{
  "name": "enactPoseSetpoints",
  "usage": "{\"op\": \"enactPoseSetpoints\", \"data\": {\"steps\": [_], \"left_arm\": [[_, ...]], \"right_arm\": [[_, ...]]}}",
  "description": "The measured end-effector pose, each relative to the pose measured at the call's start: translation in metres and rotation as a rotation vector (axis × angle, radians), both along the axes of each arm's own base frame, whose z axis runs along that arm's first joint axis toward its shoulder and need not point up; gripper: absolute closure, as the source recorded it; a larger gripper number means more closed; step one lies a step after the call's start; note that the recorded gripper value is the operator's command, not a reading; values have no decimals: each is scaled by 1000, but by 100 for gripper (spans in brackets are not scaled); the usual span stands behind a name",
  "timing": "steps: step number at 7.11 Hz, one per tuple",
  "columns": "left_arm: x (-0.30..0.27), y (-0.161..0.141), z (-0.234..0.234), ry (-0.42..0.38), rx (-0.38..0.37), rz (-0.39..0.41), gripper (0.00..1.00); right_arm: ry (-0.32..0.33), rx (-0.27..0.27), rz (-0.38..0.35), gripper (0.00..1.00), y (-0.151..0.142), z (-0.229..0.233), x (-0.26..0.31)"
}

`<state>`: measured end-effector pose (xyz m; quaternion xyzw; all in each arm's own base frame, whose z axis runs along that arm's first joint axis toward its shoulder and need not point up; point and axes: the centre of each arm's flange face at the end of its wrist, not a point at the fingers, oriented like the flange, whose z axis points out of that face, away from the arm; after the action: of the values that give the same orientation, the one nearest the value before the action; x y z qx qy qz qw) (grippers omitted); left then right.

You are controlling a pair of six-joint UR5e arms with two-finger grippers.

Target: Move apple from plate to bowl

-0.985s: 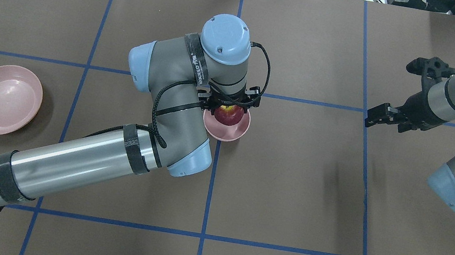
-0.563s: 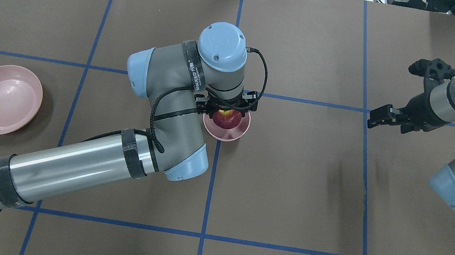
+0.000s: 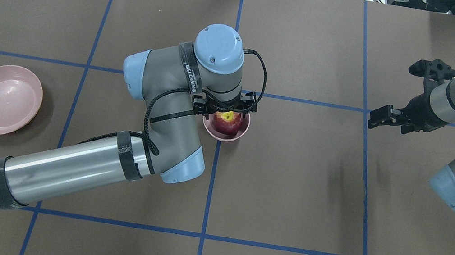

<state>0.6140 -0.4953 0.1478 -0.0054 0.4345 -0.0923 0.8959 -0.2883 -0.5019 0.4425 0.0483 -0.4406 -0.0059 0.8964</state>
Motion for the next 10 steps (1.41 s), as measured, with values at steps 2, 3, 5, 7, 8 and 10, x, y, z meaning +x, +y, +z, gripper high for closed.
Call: {"op": "enactPoseSetpoints", "data": {"steps": [2, 3, 5, 7, 8, 10], "left_arm": [[-63, 8, 33, 22, 48, -5, 3], [-125, 12, 64, 1, 124, 24, 3], [-275, 17, 134, -118, 283, 133, 3], [-415, 8, 224, -154, 357, 239, 3], [-468, -3, 265, -160, 379, 280, 3], [-553, -24, 343, -157, 399, 337, 3]], "right_arm": [[-3, -1, 14, 0, -5, 0, 11], [-6, 6, 21, 0, -13, 3, 31], [0, 36, 9, 0, -29, 41, 109], [25, 85, -6, 0, -43, 94, 188], [40, 99, -12, 0, -46, 110, 212], [55, 112, -42, 0, -49, 121, 245]]}}
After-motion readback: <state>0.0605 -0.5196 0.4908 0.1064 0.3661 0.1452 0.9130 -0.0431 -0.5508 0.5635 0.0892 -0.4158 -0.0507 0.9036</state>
